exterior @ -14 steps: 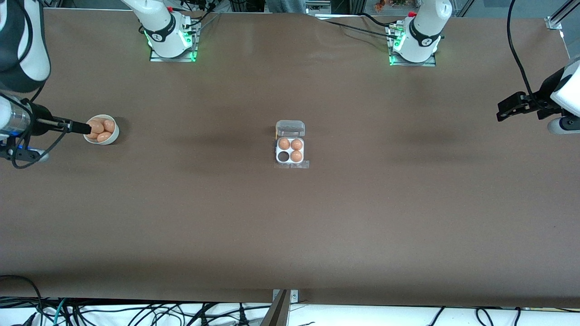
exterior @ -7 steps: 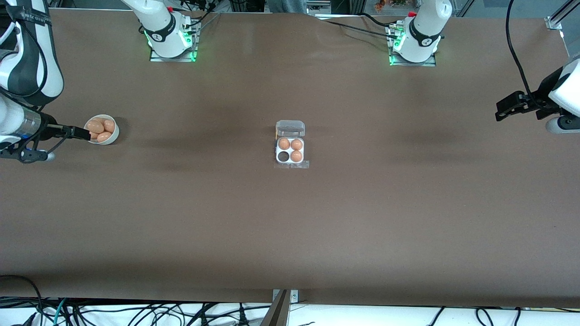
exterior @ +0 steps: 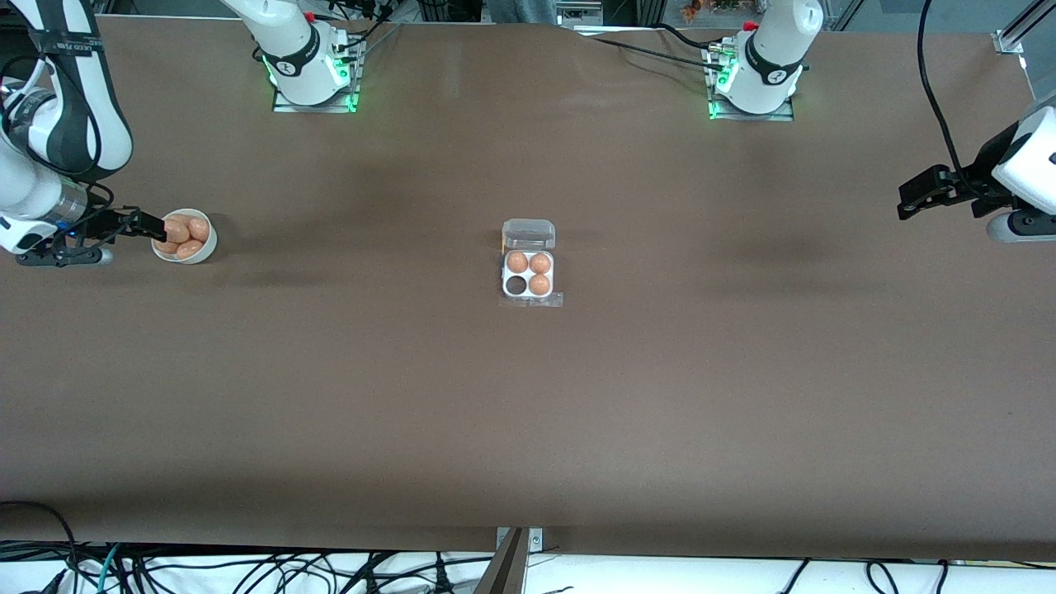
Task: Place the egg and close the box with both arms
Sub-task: 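Move the right gripper down over the white bowl of eggs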
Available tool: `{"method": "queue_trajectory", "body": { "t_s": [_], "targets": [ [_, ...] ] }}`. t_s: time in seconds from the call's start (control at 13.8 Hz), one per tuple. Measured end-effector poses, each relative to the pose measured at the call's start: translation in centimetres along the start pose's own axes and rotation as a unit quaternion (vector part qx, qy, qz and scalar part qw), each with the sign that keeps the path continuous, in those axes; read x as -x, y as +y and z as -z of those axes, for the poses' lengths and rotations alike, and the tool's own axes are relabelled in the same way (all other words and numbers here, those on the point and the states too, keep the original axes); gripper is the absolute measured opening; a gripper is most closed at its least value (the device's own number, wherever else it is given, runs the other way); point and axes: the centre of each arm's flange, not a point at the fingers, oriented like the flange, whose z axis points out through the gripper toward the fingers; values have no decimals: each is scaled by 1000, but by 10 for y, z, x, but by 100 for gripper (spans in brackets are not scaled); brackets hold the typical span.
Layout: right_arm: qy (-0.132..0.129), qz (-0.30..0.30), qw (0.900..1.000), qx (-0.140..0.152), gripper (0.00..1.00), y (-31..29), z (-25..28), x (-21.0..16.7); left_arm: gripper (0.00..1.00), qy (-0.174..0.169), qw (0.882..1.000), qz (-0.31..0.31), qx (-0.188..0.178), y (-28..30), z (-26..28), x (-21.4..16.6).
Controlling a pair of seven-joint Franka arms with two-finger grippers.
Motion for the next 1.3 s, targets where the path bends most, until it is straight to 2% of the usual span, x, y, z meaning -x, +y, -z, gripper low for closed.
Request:
{"method": "queue_trajectory", "body": {
  "t_s": [0.29, 0.72, 1.01, 1.16, 1.23, 1.3],
  "targets": [
    [-10, 16, 1000, -3, 100, -3, -13, 5, 100, -1, 1000, 0, 0, 0, 0, 0],
    [-43, 24, 999, -7, 100, -3, -45, 8, 100, -4, 1000, 0, 0, 0, -1, 1],
    [-54, 28, 998, -8, 100, -3, -56, 9, 100, -4, 1000, 0, 0, 0, -1, 1],
    [-56, 27, 998, -9, 96, -2, -58, 10, 100, -5, 1000, 0, 0, 0, -1, 1],
    [-58, 27, 998, -9, 89, -1, -59, 10, 100, -5, 1000, 0, 0, 0, -1, 1],
    [-59, 26, 998, -9, 89, -1, -60, 10, 100, -5, 1000, 0, 0, 0, -1, 1]
  ]
}}
